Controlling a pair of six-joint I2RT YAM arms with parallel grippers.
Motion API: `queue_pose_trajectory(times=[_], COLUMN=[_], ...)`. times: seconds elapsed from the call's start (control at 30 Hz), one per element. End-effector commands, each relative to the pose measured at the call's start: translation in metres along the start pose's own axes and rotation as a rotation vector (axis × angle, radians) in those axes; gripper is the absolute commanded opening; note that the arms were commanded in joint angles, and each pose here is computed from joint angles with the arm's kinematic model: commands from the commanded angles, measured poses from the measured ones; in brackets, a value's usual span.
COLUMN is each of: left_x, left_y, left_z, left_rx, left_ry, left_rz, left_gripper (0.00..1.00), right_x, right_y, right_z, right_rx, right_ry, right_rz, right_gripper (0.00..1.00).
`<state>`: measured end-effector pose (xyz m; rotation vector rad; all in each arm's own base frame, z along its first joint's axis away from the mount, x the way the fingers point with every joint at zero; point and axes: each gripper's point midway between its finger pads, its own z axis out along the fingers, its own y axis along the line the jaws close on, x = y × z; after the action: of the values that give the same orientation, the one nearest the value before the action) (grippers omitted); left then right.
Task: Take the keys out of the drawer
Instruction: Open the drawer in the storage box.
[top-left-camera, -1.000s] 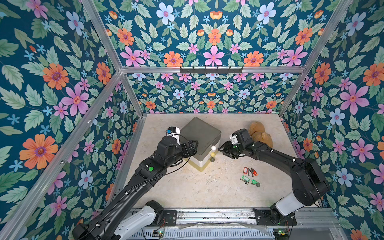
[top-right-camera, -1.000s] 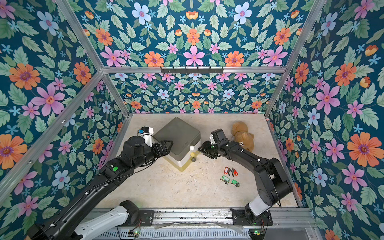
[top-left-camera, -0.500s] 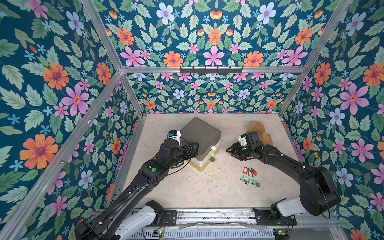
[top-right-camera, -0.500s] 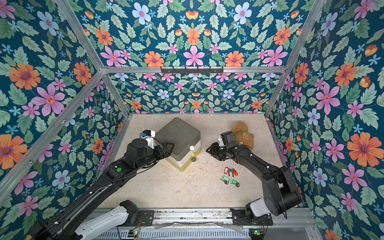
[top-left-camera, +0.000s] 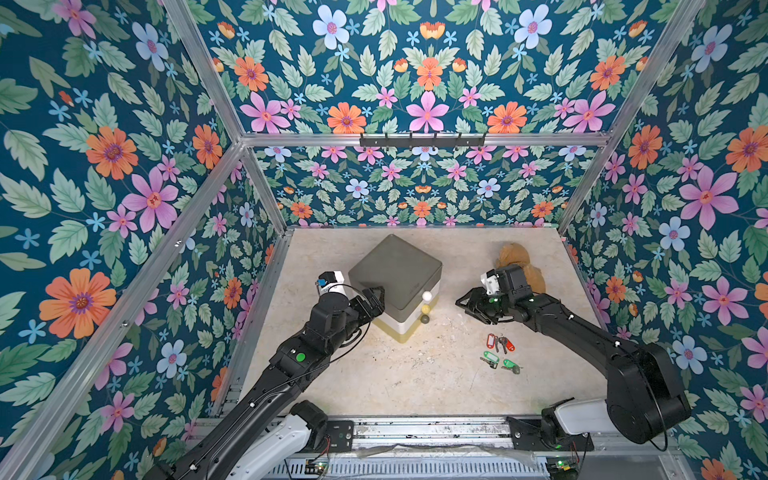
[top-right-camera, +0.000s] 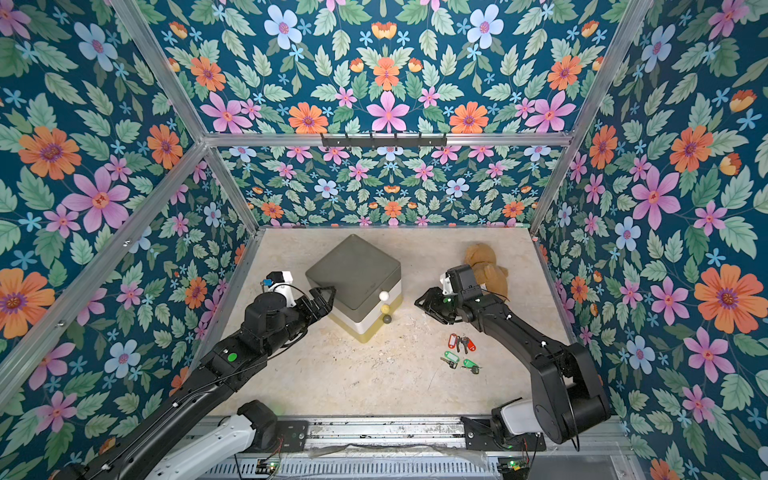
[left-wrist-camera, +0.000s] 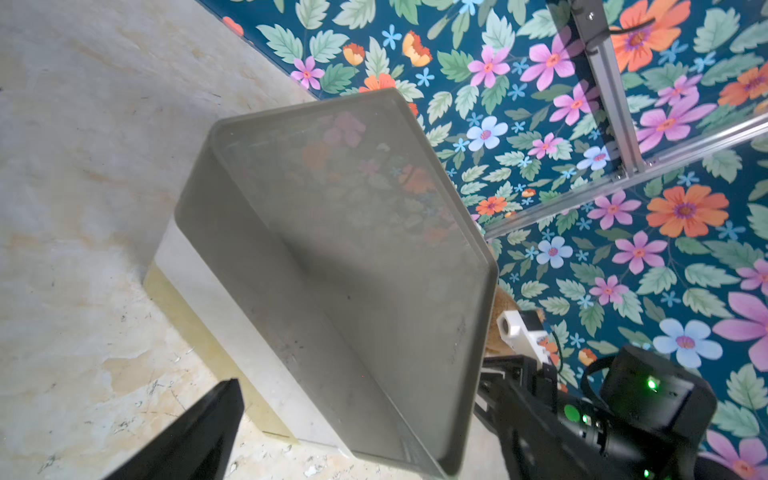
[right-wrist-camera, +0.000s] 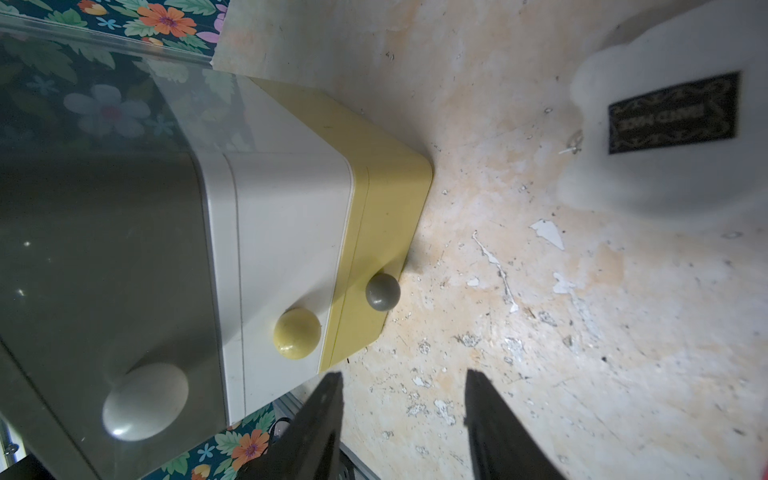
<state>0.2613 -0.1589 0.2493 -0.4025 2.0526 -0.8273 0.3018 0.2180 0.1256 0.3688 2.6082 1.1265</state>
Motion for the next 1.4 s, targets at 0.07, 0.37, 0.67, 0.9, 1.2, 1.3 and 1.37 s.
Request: queue_pose_trajectory(times=[0.07,0.37,0.67,0.9,1.2,1.3,1.37], left_x=[-0.008,0.005,0.027,0.053,0.064,0.060,0.058], left_y=[0.025,0.045,0.062,0.080,0.107,0.112,0.113], left_z=[-0.008,-0.003,0.012,0.021,0.022,0.022,0.023], left_rx=[-0.125,-0.196,-0.204,-0.217,-0.245,-0.244,-0.240], left_ry=[-0.055,-0.025,0.052,0.140,0.187,0.184,0.189], left_rz=[-0.047,-0.077,-0.102,-0.128,-0.168,-0.178,-0.184], left_gripper=[0.99,0.99,0.99,0.99,0.99,0.99,0.99], right_x=[0.003,0.003,0.000,-0.007,-0.037,-0.037,-0.030], right_y=[-0.001,-0.004,-0.014,-0.045,-0.086,-0.081,-0.073], right_z=[-0.002,-0.007,-0.024,-0.051,-0.095,-0.094,-0.083], right_rx=[-0.003,0.015,0.087,0.166,0.244,0.214,0.124], right_ry=[0.008,0.003,-0.035,-0.090,-0.202,-0.193,-0.149], right_rz=[-0.009,-0.017,-0.025,0.026,0.068,0.055,0.064], right_gripper=[0.52,0.52,0.53,0.53,0.54,0.54,0.53])
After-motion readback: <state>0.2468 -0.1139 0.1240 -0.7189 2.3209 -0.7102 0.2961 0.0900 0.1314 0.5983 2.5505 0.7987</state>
